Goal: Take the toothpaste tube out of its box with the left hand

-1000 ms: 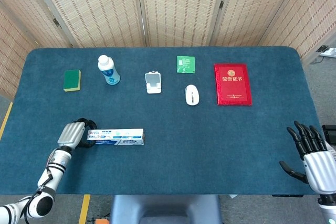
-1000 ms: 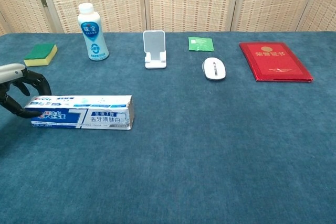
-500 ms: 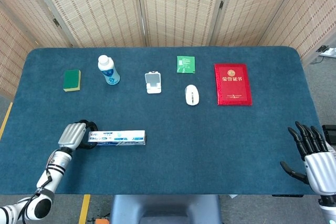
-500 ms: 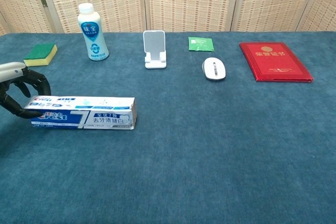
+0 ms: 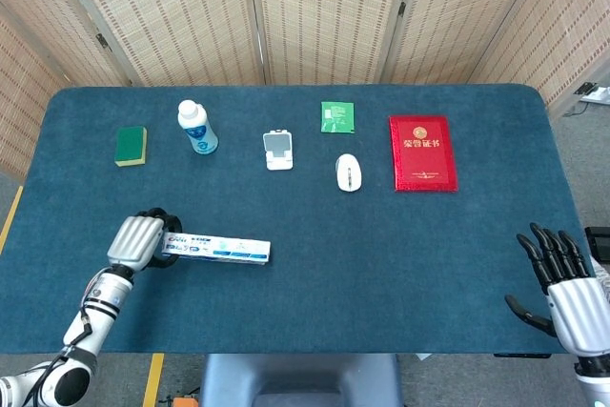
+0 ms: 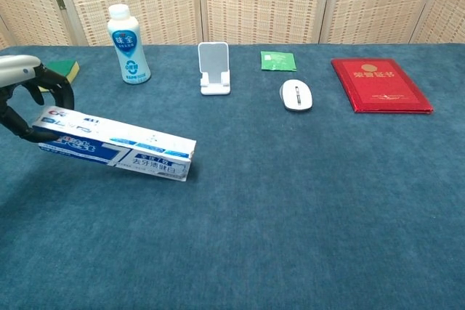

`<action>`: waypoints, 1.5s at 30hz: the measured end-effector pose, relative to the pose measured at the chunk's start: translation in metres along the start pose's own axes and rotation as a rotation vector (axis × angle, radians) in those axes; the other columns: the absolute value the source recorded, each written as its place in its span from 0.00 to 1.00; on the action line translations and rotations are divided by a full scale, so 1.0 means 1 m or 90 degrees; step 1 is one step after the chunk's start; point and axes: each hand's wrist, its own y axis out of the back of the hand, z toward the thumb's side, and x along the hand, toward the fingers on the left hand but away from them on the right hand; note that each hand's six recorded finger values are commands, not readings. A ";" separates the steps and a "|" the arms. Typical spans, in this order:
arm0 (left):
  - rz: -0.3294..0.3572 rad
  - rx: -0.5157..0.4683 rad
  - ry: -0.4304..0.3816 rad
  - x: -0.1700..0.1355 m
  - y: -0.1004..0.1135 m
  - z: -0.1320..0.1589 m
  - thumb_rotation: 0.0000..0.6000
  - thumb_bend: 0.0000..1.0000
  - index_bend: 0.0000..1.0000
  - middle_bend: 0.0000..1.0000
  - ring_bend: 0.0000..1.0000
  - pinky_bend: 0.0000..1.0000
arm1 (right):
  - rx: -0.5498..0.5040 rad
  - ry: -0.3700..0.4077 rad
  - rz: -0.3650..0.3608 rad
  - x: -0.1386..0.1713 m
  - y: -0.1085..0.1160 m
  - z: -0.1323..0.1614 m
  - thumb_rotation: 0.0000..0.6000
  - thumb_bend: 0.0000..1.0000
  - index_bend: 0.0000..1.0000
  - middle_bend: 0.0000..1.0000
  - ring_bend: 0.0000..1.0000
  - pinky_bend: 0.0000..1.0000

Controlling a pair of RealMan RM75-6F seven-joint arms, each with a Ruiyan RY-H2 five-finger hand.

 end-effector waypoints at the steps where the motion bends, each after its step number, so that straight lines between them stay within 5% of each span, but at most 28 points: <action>1: 0.003 0.014 -0.003 0.000 0.003 0.003 1.00 0.27 0.47 0.49 0.25 0.33 | -0.001 0.003 0.000 0.000 0.000 0.001 1.00 0.25 0.00 0.00 0.00 0.00; 11: 0.011 0.157 -0.014 0.004 0.034 0.037 1.00 0.27 0.46 0.49 0.24 0.31 | 0.015 0.000 -0.001 -0.001 -0.004 0.003 1.00 0.25 0.00 0.00 0.00 0.00; 21: 0.066 0.317 -0.048 0.016 0.067 0.066 1.00 0.27 0.46 0.49 0.24 0.30 | 0.008 0.007 -0.003 0.002 -0.001 0.003 1.00 0.25 0.00 0.00 0.00 0.00; 30: 0.145 0.485 -0.080 0.021 0.099 0.065 1.00 0.27 0.45 0.49 0.24 0.30 | 0.009 0.000 -0.006 0.007 0.000 0.002 1.00 0.25 0.00 0.00 0.00 0.00; 45: 0.272 0.658 -0.129 0.028 0.151 0.049 1.00 0.27 0.43 0.49 0.24 0.30 | 0.010 -0.001 0.003 0.004 -0.003 0.004 1.00 0.25 0.00 0.00 0.00 0.00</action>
